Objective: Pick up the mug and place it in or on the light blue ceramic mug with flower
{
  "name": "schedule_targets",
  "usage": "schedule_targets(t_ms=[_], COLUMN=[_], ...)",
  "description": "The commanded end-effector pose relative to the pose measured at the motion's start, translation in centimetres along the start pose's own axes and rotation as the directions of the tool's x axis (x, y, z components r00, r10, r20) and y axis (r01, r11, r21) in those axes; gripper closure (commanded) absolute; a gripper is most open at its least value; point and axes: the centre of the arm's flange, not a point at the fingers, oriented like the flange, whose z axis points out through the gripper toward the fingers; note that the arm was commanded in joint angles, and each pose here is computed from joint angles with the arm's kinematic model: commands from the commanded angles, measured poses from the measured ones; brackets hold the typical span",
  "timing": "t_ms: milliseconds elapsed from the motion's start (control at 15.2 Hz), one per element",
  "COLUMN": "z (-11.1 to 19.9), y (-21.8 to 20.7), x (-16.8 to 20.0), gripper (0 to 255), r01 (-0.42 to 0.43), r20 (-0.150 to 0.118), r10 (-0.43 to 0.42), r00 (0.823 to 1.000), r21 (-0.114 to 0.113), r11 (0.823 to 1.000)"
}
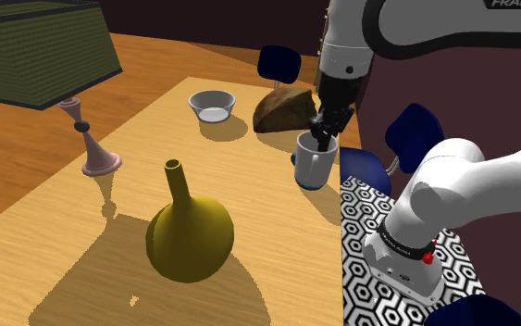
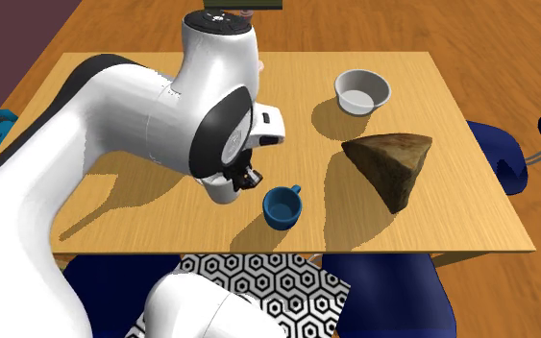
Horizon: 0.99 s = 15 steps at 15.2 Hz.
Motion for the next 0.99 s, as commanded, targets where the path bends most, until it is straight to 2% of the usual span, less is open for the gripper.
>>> schedule_targets(t_ms=[0, 594, 924], z=[-1.7, -4.6, -2.0], y=[2.0, 11.4, 11.5], x=[0.4, 7.4, 7.6], gripper=[255, 255, 255], r01=[0.000, 0.000, 0.000], r20=[-0.033, -0.033, -0.033], r10=[0.000, 0.000, 0.000], r00=[0.999, 0.999, 0.999], r21=[0.011, 0.011, 0.011], r11=[1.000, 1.000, 1.000])
